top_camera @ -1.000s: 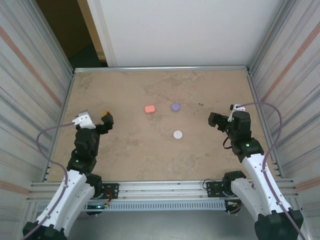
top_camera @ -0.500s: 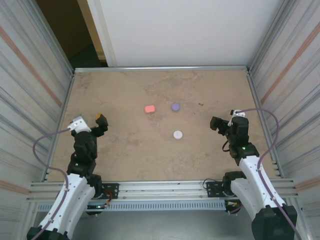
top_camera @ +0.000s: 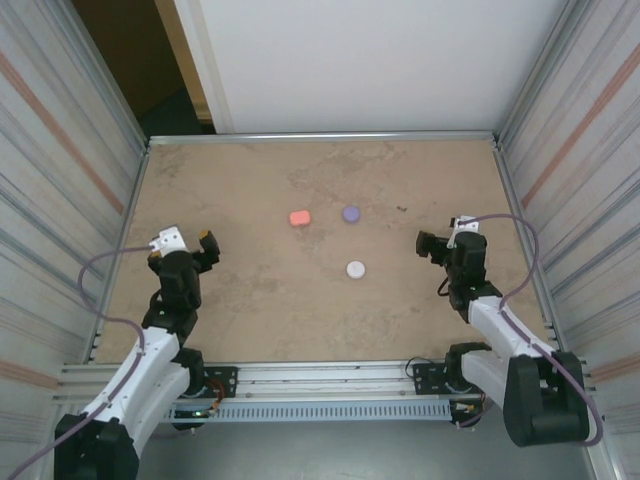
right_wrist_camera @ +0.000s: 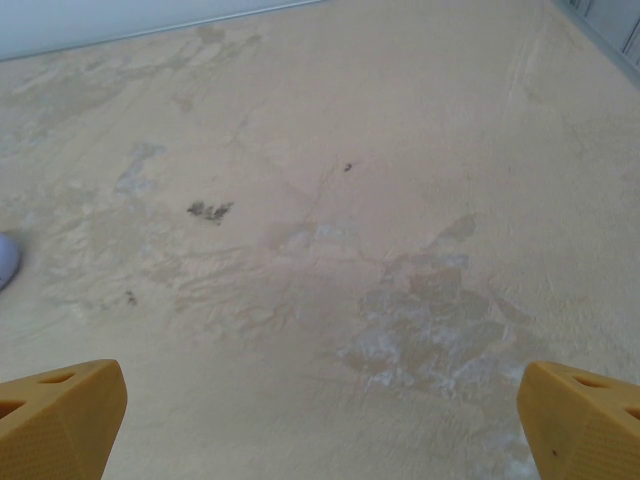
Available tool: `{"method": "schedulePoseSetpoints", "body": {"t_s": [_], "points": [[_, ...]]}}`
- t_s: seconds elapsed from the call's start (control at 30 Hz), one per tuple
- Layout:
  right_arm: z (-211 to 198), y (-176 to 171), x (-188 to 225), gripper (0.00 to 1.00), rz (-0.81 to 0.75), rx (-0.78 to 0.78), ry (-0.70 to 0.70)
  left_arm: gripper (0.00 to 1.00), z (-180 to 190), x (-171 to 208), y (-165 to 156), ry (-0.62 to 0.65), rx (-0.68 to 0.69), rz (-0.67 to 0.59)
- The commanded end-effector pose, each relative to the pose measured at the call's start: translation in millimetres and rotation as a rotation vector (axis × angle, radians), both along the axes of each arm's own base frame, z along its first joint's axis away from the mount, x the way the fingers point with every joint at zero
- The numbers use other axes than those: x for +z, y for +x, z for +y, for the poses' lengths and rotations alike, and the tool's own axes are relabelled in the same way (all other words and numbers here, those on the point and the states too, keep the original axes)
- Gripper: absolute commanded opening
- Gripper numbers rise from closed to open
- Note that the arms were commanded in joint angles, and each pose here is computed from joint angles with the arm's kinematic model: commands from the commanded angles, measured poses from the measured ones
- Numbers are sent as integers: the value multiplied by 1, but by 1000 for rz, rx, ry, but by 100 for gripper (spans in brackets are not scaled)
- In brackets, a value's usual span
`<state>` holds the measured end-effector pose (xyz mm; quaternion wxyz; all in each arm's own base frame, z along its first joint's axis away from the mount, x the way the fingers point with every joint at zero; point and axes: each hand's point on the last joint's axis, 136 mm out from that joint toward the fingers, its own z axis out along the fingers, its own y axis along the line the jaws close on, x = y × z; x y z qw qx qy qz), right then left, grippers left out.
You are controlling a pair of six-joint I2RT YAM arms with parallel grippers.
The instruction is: Insert the wireless bluetooth earbuds into the charging case
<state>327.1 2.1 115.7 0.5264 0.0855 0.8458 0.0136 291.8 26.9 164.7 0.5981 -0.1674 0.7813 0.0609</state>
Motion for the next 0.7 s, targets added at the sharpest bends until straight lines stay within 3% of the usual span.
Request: {"method": "schedulePoseSetpoints", "body": {"t_s": [0.0, 0.3, 0.67], "points": [[-8, 16, 14, 99, -113, -12, -56, 99, 8, 22, 8, 59, 3, -36], [-13, 39, 2, 99, -168, 22, -105, 99, 16, 6, 13, 85, 6, 0], [-23, 59, -30, 99, -105, 43, -15, 99, 18, -3, 20, 155, -11, 46]]}}
